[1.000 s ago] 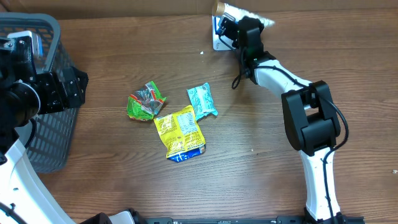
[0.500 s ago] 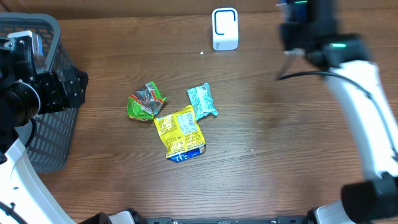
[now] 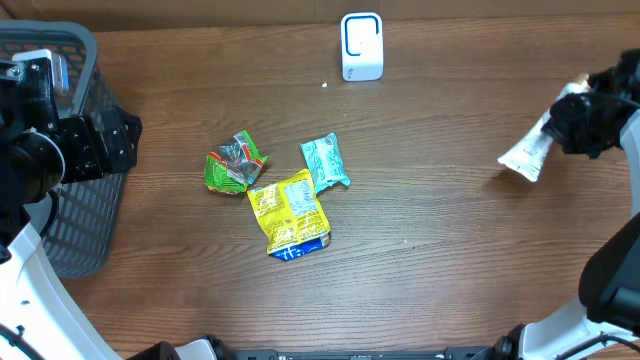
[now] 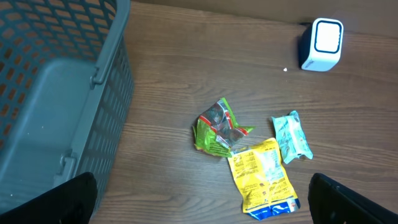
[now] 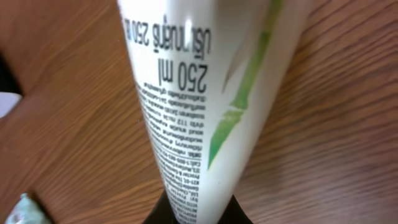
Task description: Scan the item barcode
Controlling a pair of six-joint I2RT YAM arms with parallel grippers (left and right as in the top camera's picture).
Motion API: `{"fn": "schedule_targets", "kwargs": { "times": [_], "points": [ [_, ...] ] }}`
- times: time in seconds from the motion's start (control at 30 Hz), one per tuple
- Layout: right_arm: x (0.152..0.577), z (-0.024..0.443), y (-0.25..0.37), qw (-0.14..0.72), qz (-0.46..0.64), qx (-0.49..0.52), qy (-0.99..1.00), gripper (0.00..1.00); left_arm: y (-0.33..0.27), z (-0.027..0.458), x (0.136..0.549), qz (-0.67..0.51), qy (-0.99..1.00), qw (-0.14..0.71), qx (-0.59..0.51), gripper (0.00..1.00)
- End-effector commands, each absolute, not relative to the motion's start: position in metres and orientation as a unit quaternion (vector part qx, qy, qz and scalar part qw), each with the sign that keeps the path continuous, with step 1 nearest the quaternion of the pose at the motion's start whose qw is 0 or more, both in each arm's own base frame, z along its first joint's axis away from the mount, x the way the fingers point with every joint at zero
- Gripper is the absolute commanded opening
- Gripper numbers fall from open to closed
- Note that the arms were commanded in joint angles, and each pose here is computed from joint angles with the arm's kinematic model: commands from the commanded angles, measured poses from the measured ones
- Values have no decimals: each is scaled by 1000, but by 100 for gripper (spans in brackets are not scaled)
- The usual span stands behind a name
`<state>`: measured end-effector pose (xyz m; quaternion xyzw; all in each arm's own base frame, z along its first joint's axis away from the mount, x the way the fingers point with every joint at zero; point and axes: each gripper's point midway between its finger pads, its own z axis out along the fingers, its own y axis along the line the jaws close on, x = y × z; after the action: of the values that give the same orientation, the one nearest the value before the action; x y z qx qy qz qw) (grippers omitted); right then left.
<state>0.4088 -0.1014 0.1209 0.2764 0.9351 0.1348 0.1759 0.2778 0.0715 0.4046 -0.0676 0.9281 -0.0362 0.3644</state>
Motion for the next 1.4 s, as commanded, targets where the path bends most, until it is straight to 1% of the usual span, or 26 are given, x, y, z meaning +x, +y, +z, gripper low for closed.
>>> {"fn": "schedule_targets", "kwargs": {
  "times": [0.0, 0.1, 0.37, 0.43, 0.47, 0.5, 0.53, 0.57, 0.6, 0.63, 0.77, 0.8, 0.83, 0.97, 1.07, 1.3, 1.33, 1.37],
  "points": [
    [415, 113, -99, 199, 150, 239, 938, 4, 72, 404, 279, -38, 928, 366, -61, 100],
    [415, 92, -108, 203, 133, 245, 939, 4, 72, 404, 279, -38, 928, 366, -61, 100],
    [416, 59, -120, 191, 103, 257, 942, 4, 72, 404, 279, -38, 928, 366, -61, 100],
    [417, 52, -123, 188, 100, 259, 942, 5, 72, 404, 279, -38, 928, 366, -61, 100],
    [418, 49, -124, 188, 101, 260, 942, 11, 72, 404, 279, -38, 928, 366, -61, 100],
    [418, 48, -124, 186, 100, 262, 942, 27, 72, 404, 279, -38, 928, 366, -61, 100],
    [418, 48, -124, 185, 101, 262, 942, 63, 72, 404, 279, -38, 928, 366, -61, 100],
    [418, 50, -124, 185, 101, 262, 942, 75, 72, 404, 279, -38, 928, 366, -61, 100],
    [418, 53, -124, 184, 103, 262, 942, 80, 72, 404, 279, -38, 928, 366, -61, 100],
    [419, 59, -123, 182, 108, 262, 942, 82, 72, 404, 279, -38, 928, 366, -61, 100],
    [420, 98, -117, 172, 124, 260, 942, 80, 72, 404, 279, -38, 928, 366, -61, 100],
    [421, 122, -110, 171, 134, 254, 942, 80, 72, 404, 279, -38, 928, 366, -61, 100],
    [422, 135, -104, 173, 142, 249, 942, 80, 72, 404, 279, -38, 928, 366, -61, 100],
    [434, 172, -60, 184, 209, 204, 939, 81, 72, 404, 279, -38, 928, 366, -61, 100],
    [444, 181, -12, 188, 260, 152, 935, 81, 72, 404, 279, -38, 928, 366, -61, 100],
    [451, 166, 110, 170, 279, 17, 945, 81, 72, 404, 279, -38, 928, 366, -61, 100],
    [450, 163, 123, 169, 275, 1, 947, 80, 72, 404, 279, -38, 928, 366, -61, 100],
    [448, 158, 139, 165, 271, -16, 948, 76, 72, 404, 279, -38, 928, 366, -61, 100]
  ]
}}
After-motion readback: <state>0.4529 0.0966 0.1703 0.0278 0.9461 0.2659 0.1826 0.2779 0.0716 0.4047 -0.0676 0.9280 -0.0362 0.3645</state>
